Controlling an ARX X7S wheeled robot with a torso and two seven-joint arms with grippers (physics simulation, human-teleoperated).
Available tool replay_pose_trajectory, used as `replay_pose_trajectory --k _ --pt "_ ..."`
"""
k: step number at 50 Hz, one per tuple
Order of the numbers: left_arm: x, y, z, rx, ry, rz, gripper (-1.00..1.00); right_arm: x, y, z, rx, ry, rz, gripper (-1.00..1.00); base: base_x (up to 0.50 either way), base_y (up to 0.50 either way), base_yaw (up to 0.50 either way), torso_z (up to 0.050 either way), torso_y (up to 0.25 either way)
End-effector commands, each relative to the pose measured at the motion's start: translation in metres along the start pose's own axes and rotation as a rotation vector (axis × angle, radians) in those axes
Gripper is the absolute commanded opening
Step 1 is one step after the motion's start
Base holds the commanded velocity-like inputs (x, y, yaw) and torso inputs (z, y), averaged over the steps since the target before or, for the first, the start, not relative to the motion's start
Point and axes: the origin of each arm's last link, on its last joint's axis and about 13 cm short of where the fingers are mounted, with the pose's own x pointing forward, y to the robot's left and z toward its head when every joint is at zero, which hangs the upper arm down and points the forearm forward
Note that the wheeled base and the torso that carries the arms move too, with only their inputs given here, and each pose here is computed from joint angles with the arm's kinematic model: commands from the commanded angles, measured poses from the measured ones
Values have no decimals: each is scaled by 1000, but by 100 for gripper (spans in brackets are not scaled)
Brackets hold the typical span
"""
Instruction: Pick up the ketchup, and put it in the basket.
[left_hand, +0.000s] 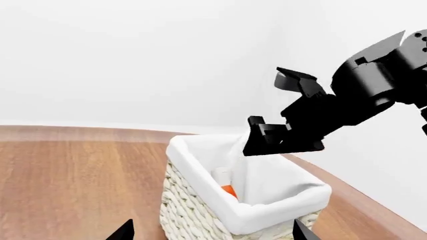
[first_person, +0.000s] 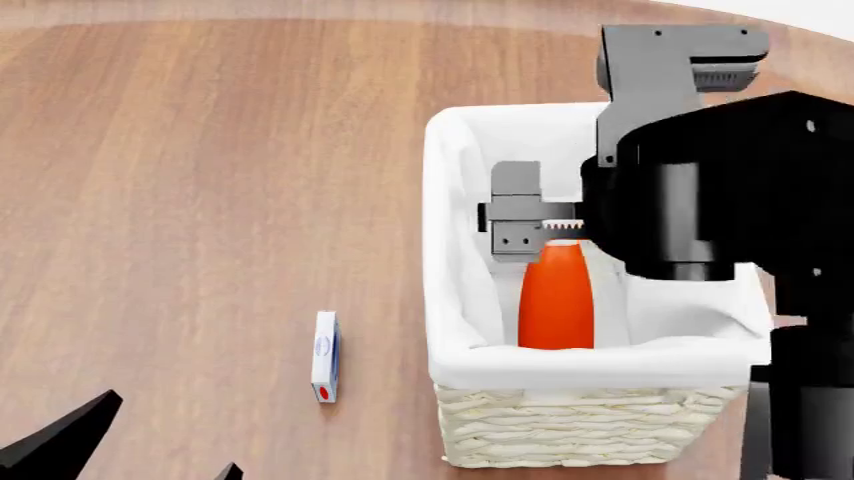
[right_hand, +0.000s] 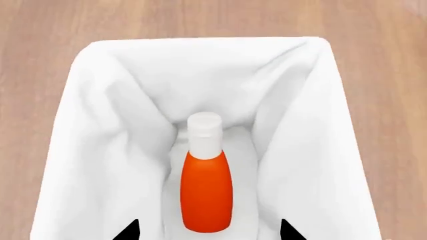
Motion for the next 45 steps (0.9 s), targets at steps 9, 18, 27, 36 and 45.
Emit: replay_pose_trajectory --k 9,18,27,36,45 --pt "0 -1 0 0 -1 -4 100 -33 0 -33 -113 -456 -175 100 0 0 0 0 0" --pt "1 -3 1 0 -1 -8 100 -30 2 -60 -7 -657 -156 100 0 0 0 0 0" --pt "0 -3 -1 -1 1 -14 100 -27 8 -89 -151 -803 -276 100 0 0 0 0 0" --pt "1 -5 -2 -1 5 -17 100 -21 15 -123 -257 -991 -317 100 0 0 0 0 0" --pt "-1 -5 -5 -1 3 -17 100 -13 23 -155 -238 -1132 -283 100 0 0 0 0 0"
